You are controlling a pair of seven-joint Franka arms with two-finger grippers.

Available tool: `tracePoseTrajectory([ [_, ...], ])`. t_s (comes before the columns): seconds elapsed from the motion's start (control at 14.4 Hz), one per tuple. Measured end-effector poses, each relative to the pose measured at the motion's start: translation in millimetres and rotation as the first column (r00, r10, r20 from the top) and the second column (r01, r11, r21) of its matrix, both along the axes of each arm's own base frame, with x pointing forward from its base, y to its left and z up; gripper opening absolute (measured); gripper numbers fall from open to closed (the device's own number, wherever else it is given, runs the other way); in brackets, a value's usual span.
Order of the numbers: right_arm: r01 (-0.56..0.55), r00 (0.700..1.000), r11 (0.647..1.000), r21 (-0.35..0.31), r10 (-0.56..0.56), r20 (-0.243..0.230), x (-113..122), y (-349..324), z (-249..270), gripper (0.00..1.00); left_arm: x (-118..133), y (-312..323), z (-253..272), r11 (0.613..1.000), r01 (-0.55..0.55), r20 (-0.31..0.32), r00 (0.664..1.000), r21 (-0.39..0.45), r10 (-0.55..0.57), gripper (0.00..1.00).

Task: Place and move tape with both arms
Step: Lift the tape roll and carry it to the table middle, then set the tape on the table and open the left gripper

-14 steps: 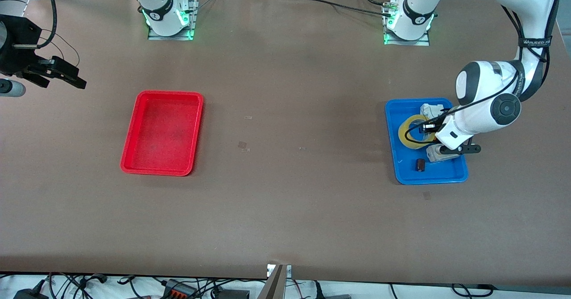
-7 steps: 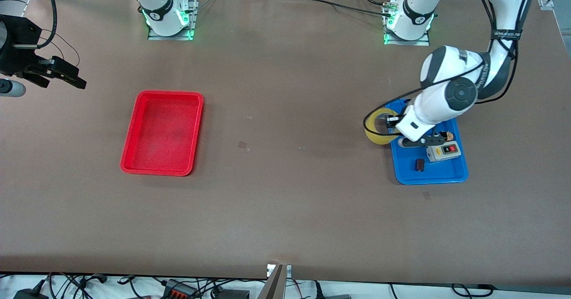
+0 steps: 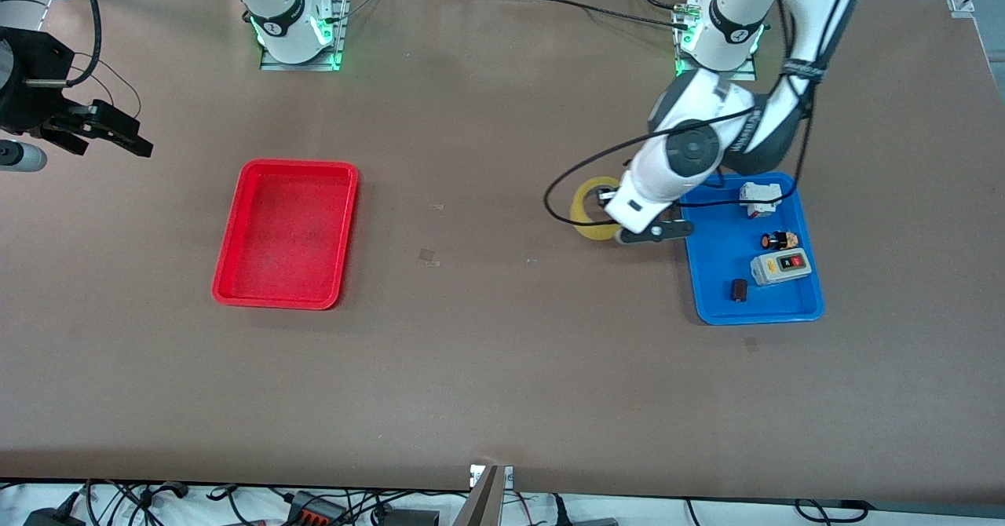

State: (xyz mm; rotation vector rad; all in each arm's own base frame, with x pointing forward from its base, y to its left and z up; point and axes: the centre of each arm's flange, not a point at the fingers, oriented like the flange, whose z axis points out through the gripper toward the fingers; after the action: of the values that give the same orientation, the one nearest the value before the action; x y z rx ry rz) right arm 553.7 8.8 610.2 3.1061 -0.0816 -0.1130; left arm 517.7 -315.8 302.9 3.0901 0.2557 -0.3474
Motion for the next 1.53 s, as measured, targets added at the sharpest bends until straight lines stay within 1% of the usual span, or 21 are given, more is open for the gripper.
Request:
tracePoseTrajectory([
  [0.28,0.000,1.000,1.000,0.000,0.000,-0.001,0,0,0,0.99,-10,-72,-25,1.000,-0.030,-0.023,0.999,0.002,0.030,0.25],
  [0.62,0.000,1.000,1.000,0.000,0.000,-0.002,1,0,-1,0.99,-23,-152,-71,0.997,-0.069,-0.016,0.997,0.042,0.070,0.25],
  [0.83,0.000,1.000,1.000,0.000,0.000,-0.005,2,0,-3,0.99,-27,-180,-90,0.994,-0.097,-0.018,0.995,0.042,0.098,0.25],
  [0.97,-0.001,1.000,1.000,0.000,0.001,-0.013,4,0,-8,0.99,-24,-188,-93,0.992,-0.121,-0.009,0.993,0.028,0.121,0.26],
  [1.04,-0.003,1.000,1.000,0.000,0.003,-0.017,6,2,-11,0.99,-24,-190,-95,0.992,-0.127,-0.005,0.992,0.024,0.127,0.30],
  [1.11,-0.006,1.000,1.000,0.001,0.006,-0.022,7,4,-14,0.99,-23,-191,-95,0.991,-0.130,-0.003,0.992,0.022,0.130,0.40],
  [1.18,-0.011,1.000,1.000,0.001,0.011,-0.025,8,6,-16,0.99,-23,-192,-95,0.991,-0.130,-0.001,0.991,0.021,0.130,0.53],
  [1.25,-0.017,1.000,1.000,0.001,0.017,-0.026,9,10,-18,0.99,-23,-193,-94,0.991,-0.132,0.000,0.991,0.020,0.132,0.60],
  [1.32,-0.024,0.999,1.000,0.002,0.024,-0.025,11,14,-20,0.99,-23,-193,-93,0.991,-0.132,0.001,0.991,0.018,0.132,0.60],
  [1.39,-0.032,0.999,0.999,0.002,0.032,-0.027,12,19,-23,0.99,-21,-193,-92,0.991,-0.135,0.004,0.991,0.017,0.135,0.69],
  [1.53,-0.048,0.998,0.999,0.003,0.048,-0.031,16,29,-29,0.99,-12,-188,-84,0.989,-0.147,0.010,0.989,0.021,0.147,0.90],
])
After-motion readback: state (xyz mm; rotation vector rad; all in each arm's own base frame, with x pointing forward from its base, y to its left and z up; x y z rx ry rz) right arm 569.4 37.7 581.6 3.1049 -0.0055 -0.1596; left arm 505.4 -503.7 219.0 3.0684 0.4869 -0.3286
